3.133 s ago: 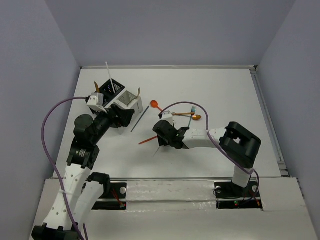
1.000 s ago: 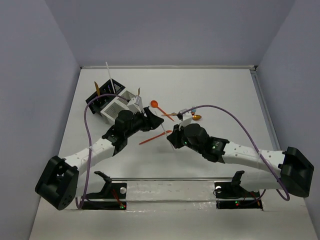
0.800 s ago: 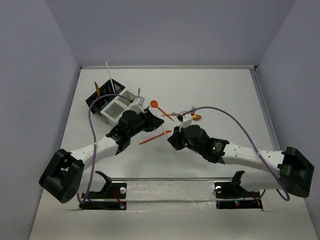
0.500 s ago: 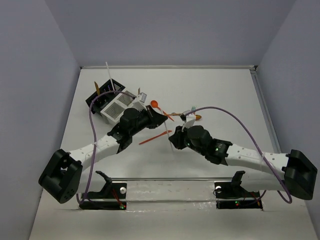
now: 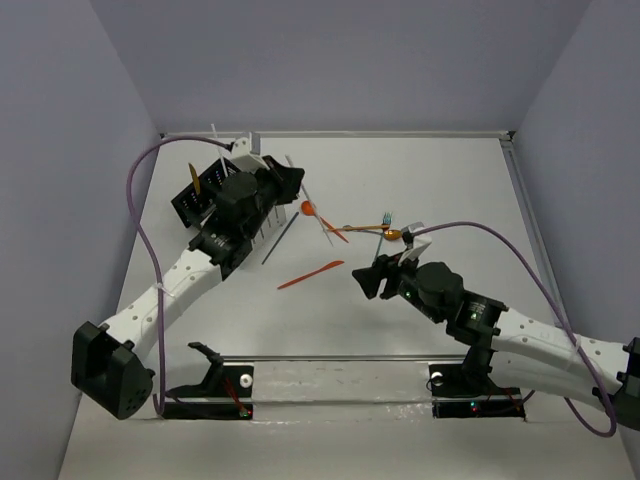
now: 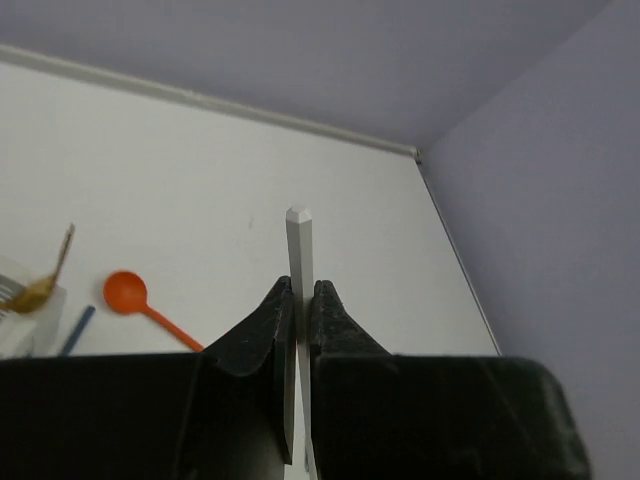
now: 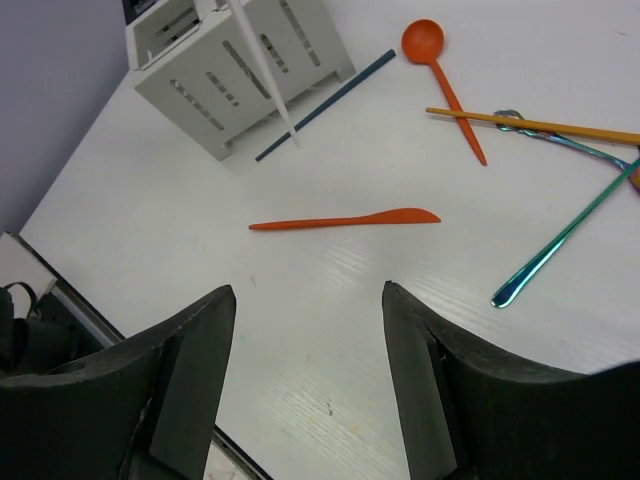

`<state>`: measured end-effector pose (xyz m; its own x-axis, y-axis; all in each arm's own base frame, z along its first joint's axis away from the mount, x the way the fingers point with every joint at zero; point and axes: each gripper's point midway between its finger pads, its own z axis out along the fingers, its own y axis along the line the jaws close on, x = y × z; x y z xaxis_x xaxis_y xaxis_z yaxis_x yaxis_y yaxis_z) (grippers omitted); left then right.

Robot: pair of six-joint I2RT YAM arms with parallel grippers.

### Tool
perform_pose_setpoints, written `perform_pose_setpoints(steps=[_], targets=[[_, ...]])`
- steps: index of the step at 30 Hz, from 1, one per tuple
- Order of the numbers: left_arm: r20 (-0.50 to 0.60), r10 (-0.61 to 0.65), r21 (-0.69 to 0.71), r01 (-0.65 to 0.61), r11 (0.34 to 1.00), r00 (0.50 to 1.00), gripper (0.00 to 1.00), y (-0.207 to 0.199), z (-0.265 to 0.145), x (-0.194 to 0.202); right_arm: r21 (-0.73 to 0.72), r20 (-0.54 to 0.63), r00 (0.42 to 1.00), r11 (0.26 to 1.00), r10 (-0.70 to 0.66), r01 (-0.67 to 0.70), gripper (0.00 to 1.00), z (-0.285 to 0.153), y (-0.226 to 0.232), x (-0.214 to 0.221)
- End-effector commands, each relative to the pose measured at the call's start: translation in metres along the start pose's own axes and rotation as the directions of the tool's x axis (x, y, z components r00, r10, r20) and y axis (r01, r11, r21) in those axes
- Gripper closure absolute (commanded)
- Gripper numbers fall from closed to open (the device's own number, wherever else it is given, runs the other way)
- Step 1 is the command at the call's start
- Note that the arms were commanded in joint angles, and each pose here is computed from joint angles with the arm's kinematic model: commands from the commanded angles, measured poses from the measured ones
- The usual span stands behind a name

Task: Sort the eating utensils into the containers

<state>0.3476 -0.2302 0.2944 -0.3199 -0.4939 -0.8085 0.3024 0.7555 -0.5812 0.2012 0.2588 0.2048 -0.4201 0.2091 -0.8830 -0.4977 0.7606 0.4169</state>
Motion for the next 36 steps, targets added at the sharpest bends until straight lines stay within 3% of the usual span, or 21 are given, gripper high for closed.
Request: perform_pose_setpoints(steps=[1, 7, 12, 15, 26, 36], targets=[[0.214, 0.073, -0.126, -0.046, 0.991, 0.974, 0.94, 0.013, -0.004, -0.090, 0.098, -0.003, 1.000, 0.995, -0.025, 0.025, 0.34, -0.004, -0.024, 0.010], [0.353, 0.152, -0.330, -0.029, 0.943, 0.923, 0.94, 0.078, -0.005, -0.185, 0.111, -0.003, 1.000, 0.994, -0.021, 0.021, 0.34, -0.009, -0.031, 0.016], [0.329, 0.314, -0.540, -0.095, 0.836, 0.891, 0.94, 0.133, -0.002, -0.220, 0.109, -0.004, 1.000, 0.994, -0.016, 0.016, 0.34, -0.012, -0.035, 0.020], [0.336, 0.344, -0.602, -0.081, 0.795, 0.877, 0.94, 0.158, -0.004, -0.241, 0.112, -0.014, 1.000, 0.993, -0.020, 0.021, 0.34, -0.013, -0.037, 0.025], [0.286, 0.448, -0.718, -0.120, 0.686, 0.847, 0.94, 0.212, 0.009, -0.268, 0.109, -0.032, 0.999, 0.993, -0.036, 0.039, 0.35, -0.009, -0.037, 0.031], [0.261, 0.492, -0.714, -0.177, 0.677, 0.830, 0.94, 0.224, 0.035, -0.267, 0.075, -0.076, 0.996, 0.996, -0.042, 0.048, 0.35, 0.004, -0.025, 0.037]])
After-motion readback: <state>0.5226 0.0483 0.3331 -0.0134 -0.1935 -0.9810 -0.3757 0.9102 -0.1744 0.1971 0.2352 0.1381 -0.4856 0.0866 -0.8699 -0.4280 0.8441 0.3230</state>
